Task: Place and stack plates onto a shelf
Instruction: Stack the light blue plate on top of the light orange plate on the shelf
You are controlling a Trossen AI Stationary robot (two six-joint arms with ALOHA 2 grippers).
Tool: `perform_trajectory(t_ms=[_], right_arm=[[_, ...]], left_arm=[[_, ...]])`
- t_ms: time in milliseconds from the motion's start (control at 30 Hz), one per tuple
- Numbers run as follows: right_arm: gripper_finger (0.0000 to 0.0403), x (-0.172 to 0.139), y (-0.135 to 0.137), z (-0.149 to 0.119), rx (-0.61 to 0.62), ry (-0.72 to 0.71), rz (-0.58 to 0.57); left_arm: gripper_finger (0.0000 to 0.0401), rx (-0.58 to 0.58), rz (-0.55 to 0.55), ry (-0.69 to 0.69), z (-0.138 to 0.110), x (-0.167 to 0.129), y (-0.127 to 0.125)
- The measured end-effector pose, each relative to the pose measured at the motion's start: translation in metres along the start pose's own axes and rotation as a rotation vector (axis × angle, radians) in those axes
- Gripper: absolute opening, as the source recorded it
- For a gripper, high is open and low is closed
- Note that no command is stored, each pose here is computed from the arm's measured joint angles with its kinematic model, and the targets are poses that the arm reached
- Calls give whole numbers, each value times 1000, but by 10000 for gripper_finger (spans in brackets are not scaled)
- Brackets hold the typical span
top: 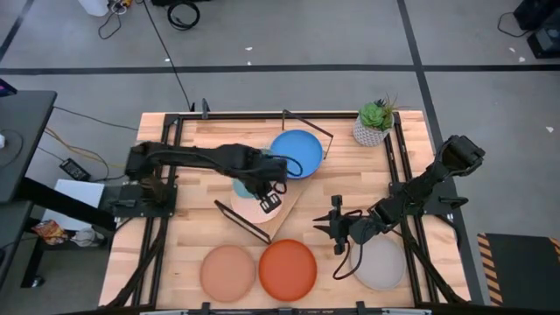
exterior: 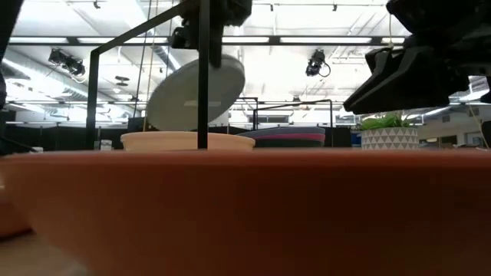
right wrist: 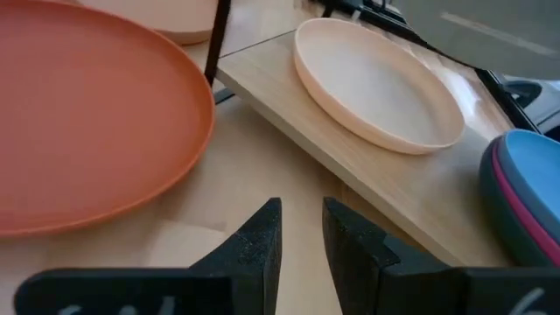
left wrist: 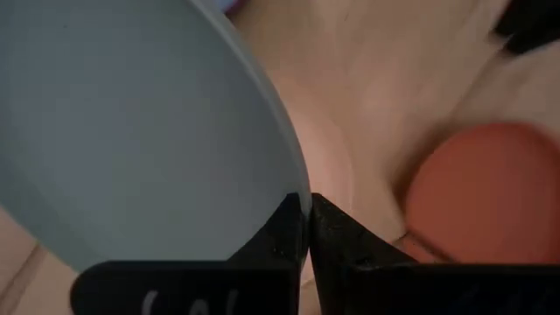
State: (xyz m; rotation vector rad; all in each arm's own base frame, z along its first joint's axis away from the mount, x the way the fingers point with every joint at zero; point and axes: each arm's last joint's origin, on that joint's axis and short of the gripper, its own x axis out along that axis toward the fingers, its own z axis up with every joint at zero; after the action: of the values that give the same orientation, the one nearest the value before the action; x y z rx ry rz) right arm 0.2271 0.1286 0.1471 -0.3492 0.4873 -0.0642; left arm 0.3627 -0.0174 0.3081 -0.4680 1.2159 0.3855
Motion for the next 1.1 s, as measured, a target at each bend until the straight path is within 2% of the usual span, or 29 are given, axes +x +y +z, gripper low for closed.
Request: perform_trajectory(t_ms=[133,500,700,933,1100], right_arm=[[91,0,0,-1,10,5,-12],[91,0,0,0,19,3,-12],[91,0,0,-1,15,7,-11],[91,0,0,-1,14,8,5],[91,0,1,-1,11,6,19]], left_arm=[[16,-4,32,136,3,14,-12],[16,24,-35,251,2,37,-33],[21,71,-24,249,-4,38,-40],[34,215,19,240,-12,49,-51],[66,233,15,240,-14,52,-56]])
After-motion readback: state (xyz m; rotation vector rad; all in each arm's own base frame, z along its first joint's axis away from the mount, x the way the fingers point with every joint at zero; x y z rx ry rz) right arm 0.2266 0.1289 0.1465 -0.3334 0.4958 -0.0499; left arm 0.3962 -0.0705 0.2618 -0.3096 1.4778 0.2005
